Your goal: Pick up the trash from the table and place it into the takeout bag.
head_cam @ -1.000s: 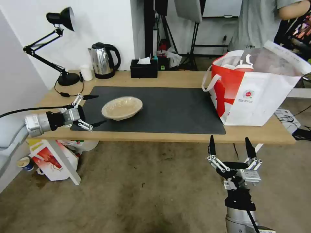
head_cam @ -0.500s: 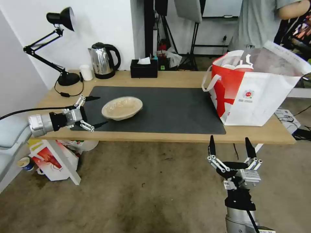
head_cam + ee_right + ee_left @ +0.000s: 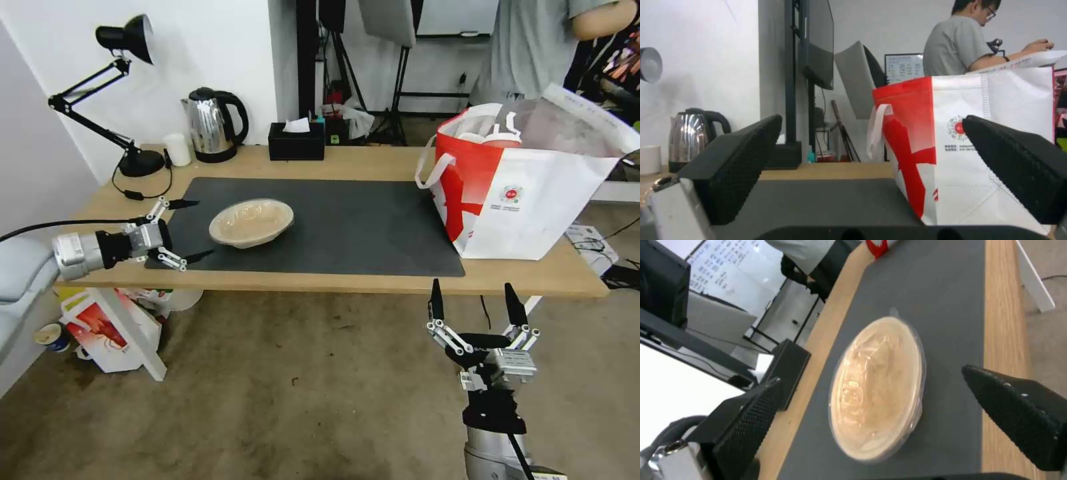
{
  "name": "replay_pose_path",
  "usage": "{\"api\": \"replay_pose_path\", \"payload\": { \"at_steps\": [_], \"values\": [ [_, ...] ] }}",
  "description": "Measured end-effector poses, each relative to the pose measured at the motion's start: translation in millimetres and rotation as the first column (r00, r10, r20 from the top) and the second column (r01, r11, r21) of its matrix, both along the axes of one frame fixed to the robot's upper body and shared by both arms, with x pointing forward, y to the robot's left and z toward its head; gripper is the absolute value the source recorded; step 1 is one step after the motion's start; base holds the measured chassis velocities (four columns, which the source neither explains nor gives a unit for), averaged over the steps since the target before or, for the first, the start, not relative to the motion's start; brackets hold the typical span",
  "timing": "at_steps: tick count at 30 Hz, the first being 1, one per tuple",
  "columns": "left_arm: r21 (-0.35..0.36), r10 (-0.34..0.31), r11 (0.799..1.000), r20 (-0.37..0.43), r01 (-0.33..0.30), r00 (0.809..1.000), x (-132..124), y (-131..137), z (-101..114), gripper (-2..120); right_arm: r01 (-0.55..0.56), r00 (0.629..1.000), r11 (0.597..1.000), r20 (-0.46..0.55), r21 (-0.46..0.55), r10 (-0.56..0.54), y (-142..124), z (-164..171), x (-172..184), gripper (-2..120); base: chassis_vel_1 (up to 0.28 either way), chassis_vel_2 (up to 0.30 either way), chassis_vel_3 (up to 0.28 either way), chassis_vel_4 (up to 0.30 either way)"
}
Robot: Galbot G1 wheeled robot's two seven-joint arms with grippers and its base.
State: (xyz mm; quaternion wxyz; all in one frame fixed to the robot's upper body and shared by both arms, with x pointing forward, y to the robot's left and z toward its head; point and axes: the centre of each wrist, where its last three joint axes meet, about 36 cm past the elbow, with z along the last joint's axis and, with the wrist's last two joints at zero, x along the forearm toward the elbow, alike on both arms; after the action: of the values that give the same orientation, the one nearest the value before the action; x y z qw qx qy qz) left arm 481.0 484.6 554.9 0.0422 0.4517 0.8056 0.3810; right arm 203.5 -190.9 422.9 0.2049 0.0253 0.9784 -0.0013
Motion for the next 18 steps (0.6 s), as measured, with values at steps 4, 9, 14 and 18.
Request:
{"api": "replay_pose_path", "payload": {
  "at_steps": [4,9,14,18],
  "values": [
    [0.011,0.005,1.0,-0.004,-0.004,1.0,1,2,2,100,0.0,1.0,1.0,0.0,0.0,0.0,0,0,0,100,0.0,0.0,0.0,0.0],
    [0.038,0.006,0.999,-0.014,-0.006,1.0,5,4,2,100,0.0,1.0,1.0,0.0,0.0,0.0,0,0,0,100,0.0,0.0,0.0,0.0],
    [0.043,0.0,0.999,-0.016,0.0,1.0,11,1,3,100,0.0,1.0,1.0,0.0,0.0,0.0,0,0,0,100,0.0,0.0,0.0,0.0],
    [0.045,-0.009,0.999,-0.024,0.01,1.0,17,-2,0,100,0.0,1.0,1.0,0.0,0.0,0.0,0,0,0,100,0.0,0.0,0.0,0.0]
  ]
}}
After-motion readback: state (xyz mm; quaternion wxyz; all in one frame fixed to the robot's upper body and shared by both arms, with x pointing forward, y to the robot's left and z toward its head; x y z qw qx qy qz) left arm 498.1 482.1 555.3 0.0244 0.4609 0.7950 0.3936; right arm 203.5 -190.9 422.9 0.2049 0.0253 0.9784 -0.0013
